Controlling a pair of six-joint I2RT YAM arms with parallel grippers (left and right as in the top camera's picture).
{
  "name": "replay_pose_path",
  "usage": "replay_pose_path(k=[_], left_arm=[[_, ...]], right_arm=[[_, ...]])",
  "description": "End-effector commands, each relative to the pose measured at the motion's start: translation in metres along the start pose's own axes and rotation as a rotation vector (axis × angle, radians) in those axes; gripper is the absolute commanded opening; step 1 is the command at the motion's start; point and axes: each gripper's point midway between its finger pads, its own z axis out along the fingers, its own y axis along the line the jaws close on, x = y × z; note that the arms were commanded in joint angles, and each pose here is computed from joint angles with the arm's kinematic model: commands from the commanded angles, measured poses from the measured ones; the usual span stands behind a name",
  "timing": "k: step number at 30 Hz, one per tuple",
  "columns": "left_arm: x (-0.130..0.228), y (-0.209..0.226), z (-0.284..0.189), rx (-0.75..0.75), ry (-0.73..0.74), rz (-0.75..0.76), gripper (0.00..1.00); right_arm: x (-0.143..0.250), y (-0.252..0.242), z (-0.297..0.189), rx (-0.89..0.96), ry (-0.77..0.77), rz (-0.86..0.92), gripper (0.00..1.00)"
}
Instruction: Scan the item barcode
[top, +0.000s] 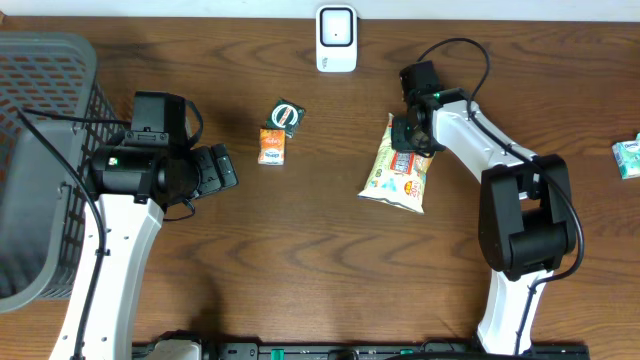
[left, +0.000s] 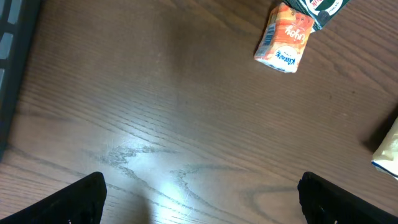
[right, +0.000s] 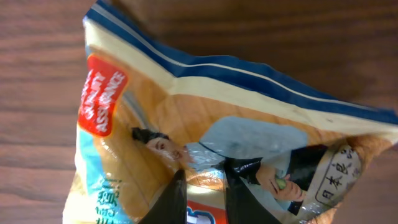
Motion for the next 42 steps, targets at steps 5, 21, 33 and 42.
replay_pose_path(k=[5, 21, 33, 42], left_arm=[[0.000, 0.002, 0.000, -0.006, 0.002, -0.003, 0.98], [0.000, 0.002, 0.000, -0.006, 0.002, -0.003, 0.98], [0.000, 0.002, 0.000, -0.006, 0.002, -0.003, 0.98], [0.000, 0.002, 0.000, -0.006, 0.002, -0.003, 0.98]], right_arm=[[-0.001, 0.015, 0.015, -0.072, 0.040, 0.001, 0.23], [0.018, -0.005, -0.033, -0.006, 0.230, -0.076, 0.72], [0.054, -0.007, -0.031, 0.016, 0.354, -0.142, 0.82], [0.078, -0.005, -0.005, -0.025, 0.385, -0.132, 0.82]])
